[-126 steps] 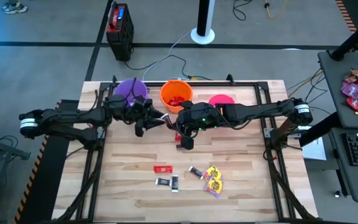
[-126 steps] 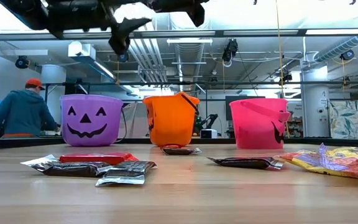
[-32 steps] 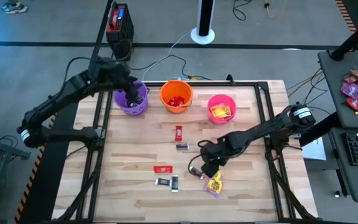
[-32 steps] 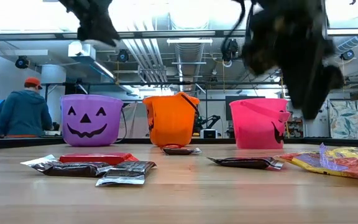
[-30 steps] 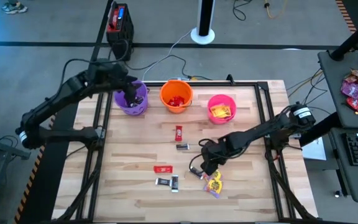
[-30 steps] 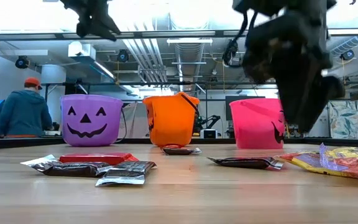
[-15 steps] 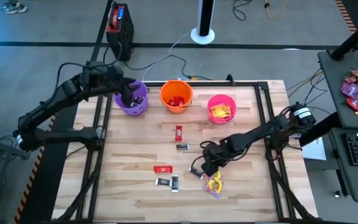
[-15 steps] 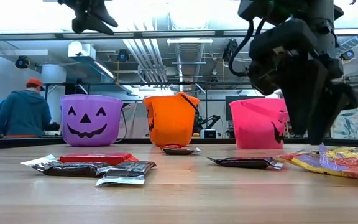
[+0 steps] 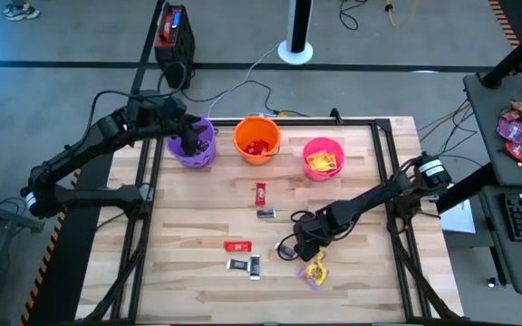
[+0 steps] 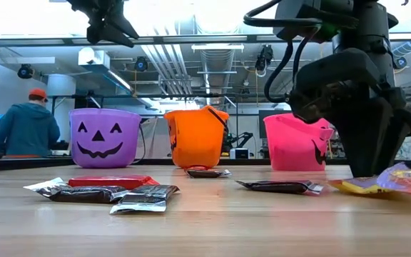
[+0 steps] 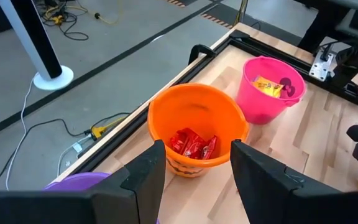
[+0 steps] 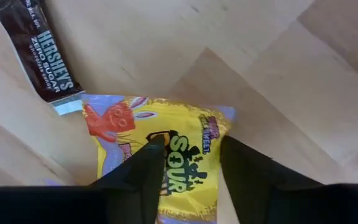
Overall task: Sort candy by brand, put in halloween buckets
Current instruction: Put the yellow candy into the pink bucket
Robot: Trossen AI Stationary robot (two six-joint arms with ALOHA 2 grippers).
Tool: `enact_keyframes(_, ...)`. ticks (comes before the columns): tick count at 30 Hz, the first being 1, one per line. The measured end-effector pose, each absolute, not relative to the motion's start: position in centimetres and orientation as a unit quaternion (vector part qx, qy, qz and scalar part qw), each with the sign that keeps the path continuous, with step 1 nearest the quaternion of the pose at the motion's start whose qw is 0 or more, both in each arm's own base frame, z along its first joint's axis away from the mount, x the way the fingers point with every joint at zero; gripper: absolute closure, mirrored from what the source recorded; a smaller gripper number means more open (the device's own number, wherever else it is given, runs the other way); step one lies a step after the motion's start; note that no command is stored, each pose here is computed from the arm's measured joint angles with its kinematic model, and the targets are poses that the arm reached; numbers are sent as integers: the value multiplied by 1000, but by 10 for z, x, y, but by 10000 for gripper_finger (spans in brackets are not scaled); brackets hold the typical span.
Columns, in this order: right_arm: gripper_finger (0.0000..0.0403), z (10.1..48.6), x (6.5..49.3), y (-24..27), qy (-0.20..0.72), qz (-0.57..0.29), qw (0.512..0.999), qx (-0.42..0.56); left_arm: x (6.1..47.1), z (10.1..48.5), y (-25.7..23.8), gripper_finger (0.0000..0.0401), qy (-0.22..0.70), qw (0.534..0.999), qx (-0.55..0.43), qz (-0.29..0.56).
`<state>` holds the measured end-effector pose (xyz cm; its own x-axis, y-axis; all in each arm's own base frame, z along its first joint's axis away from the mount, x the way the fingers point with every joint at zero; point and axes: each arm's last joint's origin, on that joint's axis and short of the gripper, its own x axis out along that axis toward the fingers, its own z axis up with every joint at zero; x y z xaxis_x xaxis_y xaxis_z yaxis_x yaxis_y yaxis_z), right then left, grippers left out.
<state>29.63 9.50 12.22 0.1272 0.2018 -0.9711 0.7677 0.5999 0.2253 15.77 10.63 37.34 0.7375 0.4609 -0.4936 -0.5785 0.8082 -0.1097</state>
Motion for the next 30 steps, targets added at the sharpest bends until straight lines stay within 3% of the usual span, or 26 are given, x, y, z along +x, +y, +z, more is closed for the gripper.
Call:
enact_keyframes(8,382,125,299,94,606,-223,664,377,162,370,110,236,237,921,-128,281)
enact_keyframes(14,388,159,304,86,577,-231,689,372,166,367,112,236,245,919,-130,281)
enact_keyframes(17,389,204,312,71,517,-234,732,378,168,366,113,236,249,918,-131,281)
enact_keyframes(23,390,286,312,16,378,-333,807,308,169,365,114,236,250,917,-132,280)
enact_keyframes(26,390,314,301,-15,361,-392,802,272,168,365,114,236,249,918,-132,280)
enact_keyframes(30,390,323,284,-56,392,-465,753,251,167,366,113,236,244,918,-139,281)
